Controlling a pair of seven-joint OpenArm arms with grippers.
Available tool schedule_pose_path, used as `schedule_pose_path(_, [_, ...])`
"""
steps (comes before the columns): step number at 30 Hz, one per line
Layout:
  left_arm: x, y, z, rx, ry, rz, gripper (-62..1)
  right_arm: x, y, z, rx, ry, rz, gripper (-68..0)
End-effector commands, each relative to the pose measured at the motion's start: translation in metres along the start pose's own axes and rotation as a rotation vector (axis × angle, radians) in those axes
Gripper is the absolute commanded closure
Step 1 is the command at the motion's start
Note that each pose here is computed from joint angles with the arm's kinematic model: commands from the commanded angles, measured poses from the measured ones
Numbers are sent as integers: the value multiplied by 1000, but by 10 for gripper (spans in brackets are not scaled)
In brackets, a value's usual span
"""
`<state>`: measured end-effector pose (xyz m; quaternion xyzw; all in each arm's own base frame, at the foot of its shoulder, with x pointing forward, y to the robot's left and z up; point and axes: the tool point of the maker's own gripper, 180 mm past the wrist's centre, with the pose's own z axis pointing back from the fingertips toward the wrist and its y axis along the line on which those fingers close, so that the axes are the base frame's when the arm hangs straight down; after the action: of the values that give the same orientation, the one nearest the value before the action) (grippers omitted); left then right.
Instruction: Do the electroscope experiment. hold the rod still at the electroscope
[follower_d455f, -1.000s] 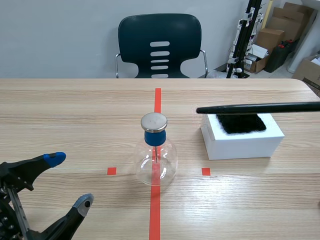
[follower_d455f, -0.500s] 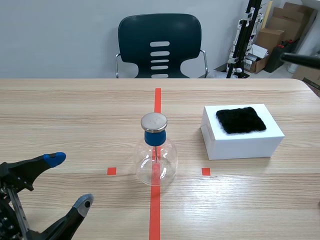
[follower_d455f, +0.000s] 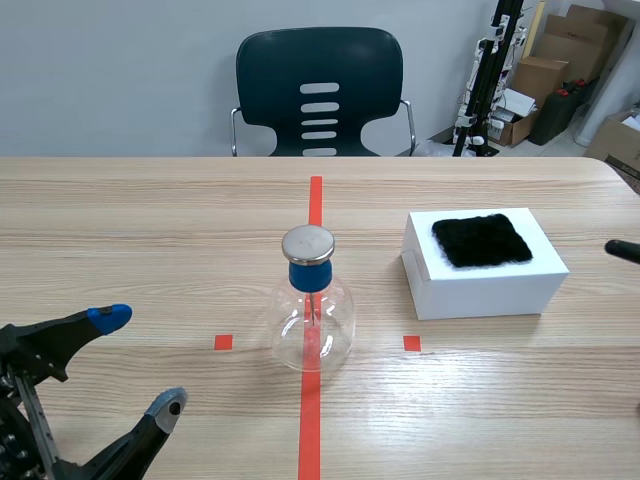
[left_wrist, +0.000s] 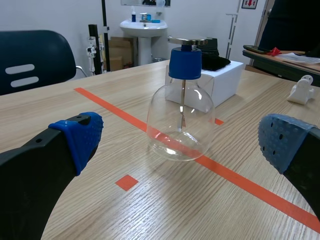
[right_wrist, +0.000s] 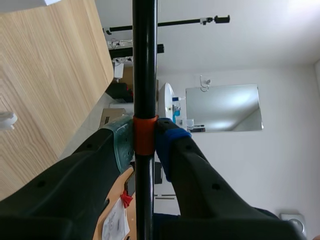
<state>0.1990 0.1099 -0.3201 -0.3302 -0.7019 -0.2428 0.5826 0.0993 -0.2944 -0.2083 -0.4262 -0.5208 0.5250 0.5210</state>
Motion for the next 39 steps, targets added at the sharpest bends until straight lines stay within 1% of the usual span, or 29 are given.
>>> schedule_pose_path(1, [10, 4, -3, -2, -36, -9, -623, 2, -10, -4, -39, -9, 15, -4])
schedule_pose_path(39, [10, 4, -3, -2, -36, -9, -623, -1, -11, -5, -43, 6, 16, -4])
